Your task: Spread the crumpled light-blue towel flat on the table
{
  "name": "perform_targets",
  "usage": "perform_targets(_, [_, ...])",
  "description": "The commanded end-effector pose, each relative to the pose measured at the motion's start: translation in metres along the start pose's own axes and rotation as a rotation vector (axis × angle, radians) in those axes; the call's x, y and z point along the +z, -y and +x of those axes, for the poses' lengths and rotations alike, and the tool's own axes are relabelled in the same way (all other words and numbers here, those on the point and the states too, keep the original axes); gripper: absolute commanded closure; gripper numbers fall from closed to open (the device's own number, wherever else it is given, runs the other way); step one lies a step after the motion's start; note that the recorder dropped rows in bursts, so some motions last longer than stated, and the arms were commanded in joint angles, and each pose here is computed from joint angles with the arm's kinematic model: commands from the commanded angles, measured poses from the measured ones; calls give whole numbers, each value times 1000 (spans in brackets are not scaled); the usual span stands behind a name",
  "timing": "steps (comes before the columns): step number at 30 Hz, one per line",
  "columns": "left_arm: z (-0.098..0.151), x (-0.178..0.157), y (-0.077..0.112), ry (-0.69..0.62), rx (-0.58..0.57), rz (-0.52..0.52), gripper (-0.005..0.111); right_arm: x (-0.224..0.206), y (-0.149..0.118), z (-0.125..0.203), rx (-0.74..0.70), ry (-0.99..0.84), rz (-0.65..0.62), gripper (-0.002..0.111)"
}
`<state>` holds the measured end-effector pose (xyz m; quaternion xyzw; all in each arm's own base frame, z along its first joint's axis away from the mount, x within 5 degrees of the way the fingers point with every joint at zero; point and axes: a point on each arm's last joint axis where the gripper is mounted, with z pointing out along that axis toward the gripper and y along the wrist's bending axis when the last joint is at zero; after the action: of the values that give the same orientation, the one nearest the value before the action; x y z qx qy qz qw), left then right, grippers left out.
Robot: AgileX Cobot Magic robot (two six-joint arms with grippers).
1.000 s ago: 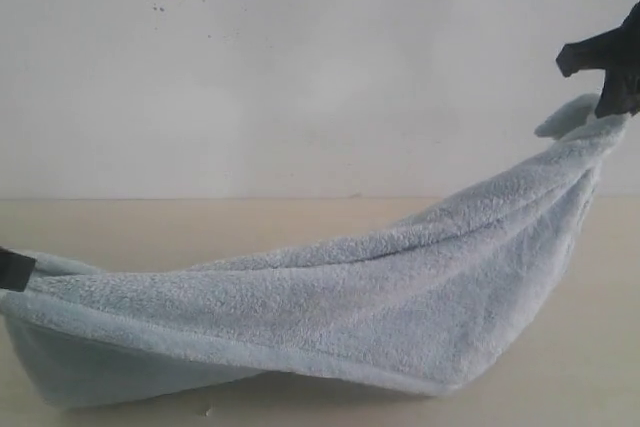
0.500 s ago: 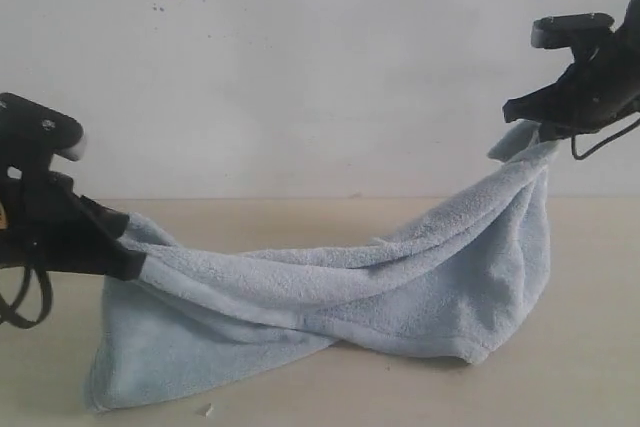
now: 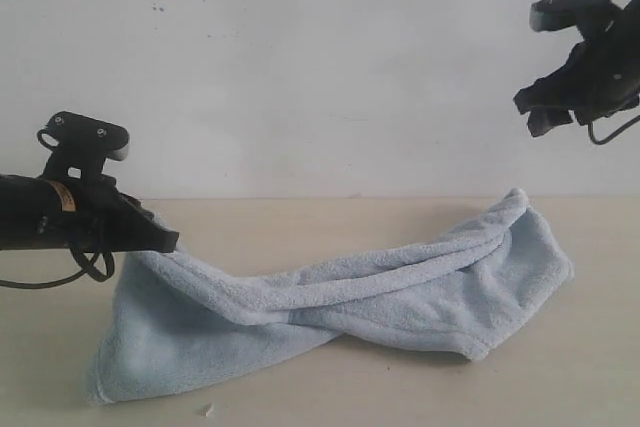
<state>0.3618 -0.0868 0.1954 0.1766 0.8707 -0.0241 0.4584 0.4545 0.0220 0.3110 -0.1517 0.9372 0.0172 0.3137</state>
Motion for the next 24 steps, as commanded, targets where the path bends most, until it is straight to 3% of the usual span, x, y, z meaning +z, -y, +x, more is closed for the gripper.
perform_targets(1, [3, 2, -1, -38, -18, -4, 103, -15, -26, 23, 84, -227, -226, 61])
perform_targets(4, [8, 1, -1, -90, -14, -6, 103, 6, -49, 47, 20, -335, -290, 72])
perform_targets(8, [8, 1, -1, -97, -14, -6, 103, 32, -94, 87, -94, -512, -367, 69])
perform_targets(10, [8, 1, -1, -97, -14, -6, 103, 38, -117, 101, -218, -573, -358, 67])
perform_targets(15, [9, 1, -1, -103, -18, -7, 103, 51, -155, 102, -538, -472, -182, 62])
perform_targets(18, [9, 1, -1, -104, -18, -7, 103, 56, -168, 101, -661, -393, -126, 53])
perform_targets(20, [10, 1, -1, -112, -18, -7, 103, 59, -169, 102, -698, -365, -104, 47])
perform_targets(24, [10, 1, -1, -112, -18, -7, 103, 66, -168, 108, -700, -328, -100, 47])
